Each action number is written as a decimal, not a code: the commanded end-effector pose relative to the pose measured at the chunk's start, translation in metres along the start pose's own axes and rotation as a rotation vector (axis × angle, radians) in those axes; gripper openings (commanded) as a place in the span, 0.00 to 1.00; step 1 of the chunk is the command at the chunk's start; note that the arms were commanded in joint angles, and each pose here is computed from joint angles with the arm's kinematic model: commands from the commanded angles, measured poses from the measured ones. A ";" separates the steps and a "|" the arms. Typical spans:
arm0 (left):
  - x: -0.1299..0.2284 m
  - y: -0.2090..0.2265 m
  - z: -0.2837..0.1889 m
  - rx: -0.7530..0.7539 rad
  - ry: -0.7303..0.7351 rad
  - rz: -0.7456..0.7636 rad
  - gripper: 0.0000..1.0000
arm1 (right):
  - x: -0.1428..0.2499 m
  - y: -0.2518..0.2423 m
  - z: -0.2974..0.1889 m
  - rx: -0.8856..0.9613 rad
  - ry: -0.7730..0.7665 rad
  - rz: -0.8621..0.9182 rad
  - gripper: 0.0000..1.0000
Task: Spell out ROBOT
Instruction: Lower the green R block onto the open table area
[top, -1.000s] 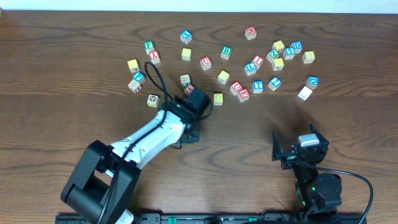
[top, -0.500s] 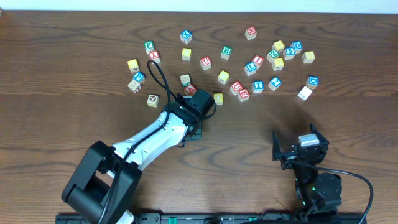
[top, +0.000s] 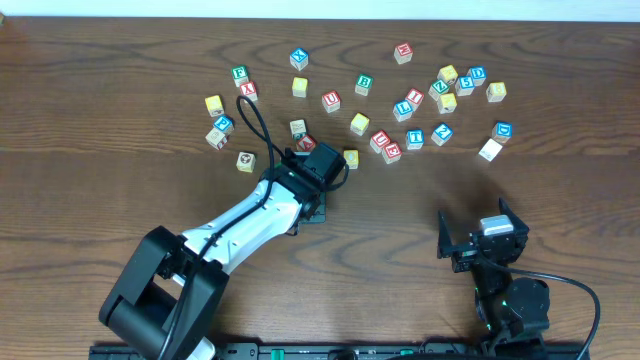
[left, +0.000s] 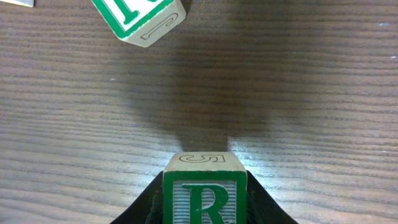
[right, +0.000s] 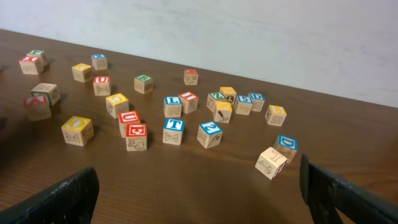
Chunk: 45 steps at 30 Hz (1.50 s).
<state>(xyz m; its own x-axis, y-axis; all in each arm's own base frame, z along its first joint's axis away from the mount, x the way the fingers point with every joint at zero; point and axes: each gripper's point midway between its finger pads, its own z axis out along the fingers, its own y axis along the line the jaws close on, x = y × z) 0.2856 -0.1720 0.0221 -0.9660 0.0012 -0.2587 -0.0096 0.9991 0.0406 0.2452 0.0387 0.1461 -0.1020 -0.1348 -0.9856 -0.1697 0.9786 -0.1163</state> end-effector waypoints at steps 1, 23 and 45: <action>0.007 0.008 0.005 -0.028 0.009 -0.013 0.07 | 0.002 -0.002 0.000 0.007 0.007 -0.010 0.99; 0.001 0.002 0.011 0.003 -0.033 -0.022 0.07 | 0.002 -0.002 0.000 0.007 0.007 -0.010 0.99; 0.004 0.018 0.018 -0.020 -0.013 -0.055 0.07 | 0.002 -0.002 0.000 0.007 0.007 -0.010 0.99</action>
<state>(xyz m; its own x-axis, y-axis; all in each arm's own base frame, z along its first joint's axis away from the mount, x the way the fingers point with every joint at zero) 0.2915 -0.1615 0.0105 -0.9587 -0.0380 -0.2819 -0.0463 0.9987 0.0229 0.2452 0.0387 0.1461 -0.1020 -0.1348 -0.9856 -0.1697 0.9786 -0.1163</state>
